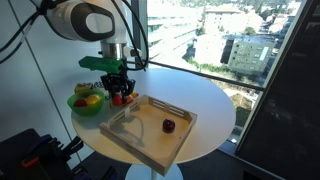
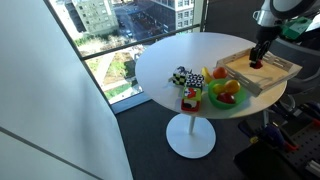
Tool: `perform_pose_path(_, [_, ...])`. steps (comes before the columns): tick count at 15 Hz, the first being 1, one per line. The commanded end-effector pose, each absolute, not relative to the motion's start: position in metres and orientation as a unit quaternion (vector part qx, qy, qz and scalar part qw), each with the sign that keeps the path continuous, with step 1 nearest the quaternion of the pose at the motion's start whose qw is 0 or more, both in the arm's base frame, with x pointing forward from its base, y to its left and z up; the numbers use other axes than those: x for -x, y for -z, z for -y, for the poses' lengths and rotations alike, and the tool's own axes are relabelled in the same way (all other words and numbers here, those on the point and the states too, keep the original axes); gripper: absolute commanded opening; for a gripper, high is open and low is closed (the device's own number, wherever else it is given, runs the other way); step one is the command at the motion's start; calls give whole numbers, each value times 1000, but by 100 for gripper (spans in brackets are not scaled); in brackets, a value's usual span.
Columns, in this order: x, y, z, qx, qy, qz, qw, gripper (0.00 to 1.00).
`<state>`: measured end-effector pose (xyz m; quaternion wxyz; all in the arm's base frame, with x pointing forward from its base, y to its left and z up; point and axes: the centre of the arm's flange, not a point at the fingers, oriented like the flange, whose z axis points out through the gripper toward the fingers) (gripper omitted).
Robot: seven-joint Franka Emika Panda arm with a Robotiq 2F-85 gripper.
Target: Put the strawberry into the green bowl
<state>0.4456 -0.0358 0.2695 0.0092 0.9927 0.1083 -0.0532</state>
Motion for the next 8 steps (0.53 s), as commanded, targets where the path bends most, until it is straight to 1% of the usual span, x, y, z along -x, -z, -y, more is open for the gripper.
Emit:
perform_pose_path(1, [-446,-270,36,-993,53,-108,9,49])
perform_pose_path(4, [-445,-270,36,-993,53,-108,9,49])
perform_pose_path(5, [-445,-270,36,-993,53,-108,9,24])
perform_pose_path(8, [-446,-273,29,-992,49,-114,12,24])
